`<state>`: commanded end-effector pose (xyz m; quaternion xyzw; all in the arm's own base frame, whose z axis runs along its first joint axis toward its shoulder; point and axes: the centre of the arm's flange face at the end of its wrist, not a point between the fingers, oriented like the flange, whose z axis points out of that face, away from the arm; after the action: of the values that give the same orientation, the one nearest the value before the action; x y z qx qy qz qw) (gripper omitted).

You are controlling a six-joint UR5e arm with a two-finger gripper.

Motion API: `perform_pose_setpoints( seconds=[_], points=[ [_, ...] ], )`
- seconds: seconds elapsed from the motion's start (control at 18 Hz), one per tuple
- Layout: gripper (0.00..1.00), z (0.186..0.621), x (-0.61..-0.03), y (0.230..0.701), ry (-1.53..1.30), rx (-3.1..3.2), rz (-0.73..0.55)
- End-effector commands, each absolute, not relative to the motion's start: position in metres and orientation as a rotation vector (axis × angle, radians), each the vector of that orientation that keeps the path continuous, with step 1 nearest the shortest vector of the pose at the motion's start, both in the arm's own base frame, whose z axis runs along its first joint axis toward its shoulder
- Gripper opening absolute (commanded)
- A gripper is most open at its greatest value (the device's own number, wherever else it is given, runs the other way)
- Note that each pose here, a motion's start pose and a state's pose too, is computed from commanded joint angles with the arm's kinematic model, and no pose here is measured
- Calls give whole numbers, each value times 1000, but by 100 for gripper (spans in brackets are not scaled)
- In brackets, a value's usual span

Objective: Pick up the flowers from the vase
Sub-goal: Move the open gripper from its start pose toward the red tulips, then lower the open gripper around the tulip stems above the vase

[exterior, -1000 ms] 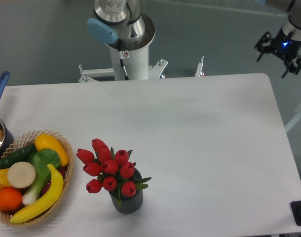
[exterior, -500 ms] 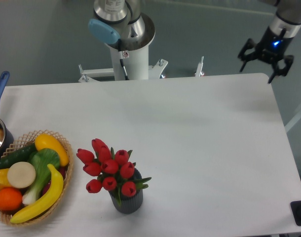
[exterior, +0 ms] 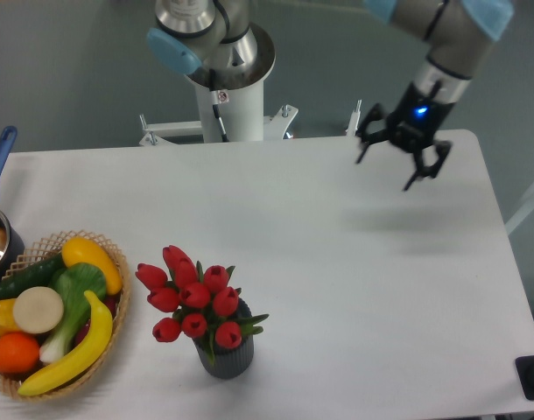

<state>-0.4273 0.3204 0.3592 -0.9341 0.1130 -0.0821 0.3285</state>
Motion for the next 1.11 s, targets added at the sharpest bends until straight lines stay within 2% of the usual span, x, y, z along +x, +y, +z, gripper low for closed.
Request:
perform_pose_setpoints(
  seconds=[0.17, 0.22, 0.56, 0.78, 1.11],
  points=[
    [100, 367, -393, 379, 408, -2301, -243],
    [100, 367, -388, 400, 384, -2180, -278],
    [100, 346, -378, 484, 471, -2040, -287],
    [100, 334, -379, 508, 498, -2031, -290],
    [100, 315, -380, 517, 494, -2038, -327]
  ],
)
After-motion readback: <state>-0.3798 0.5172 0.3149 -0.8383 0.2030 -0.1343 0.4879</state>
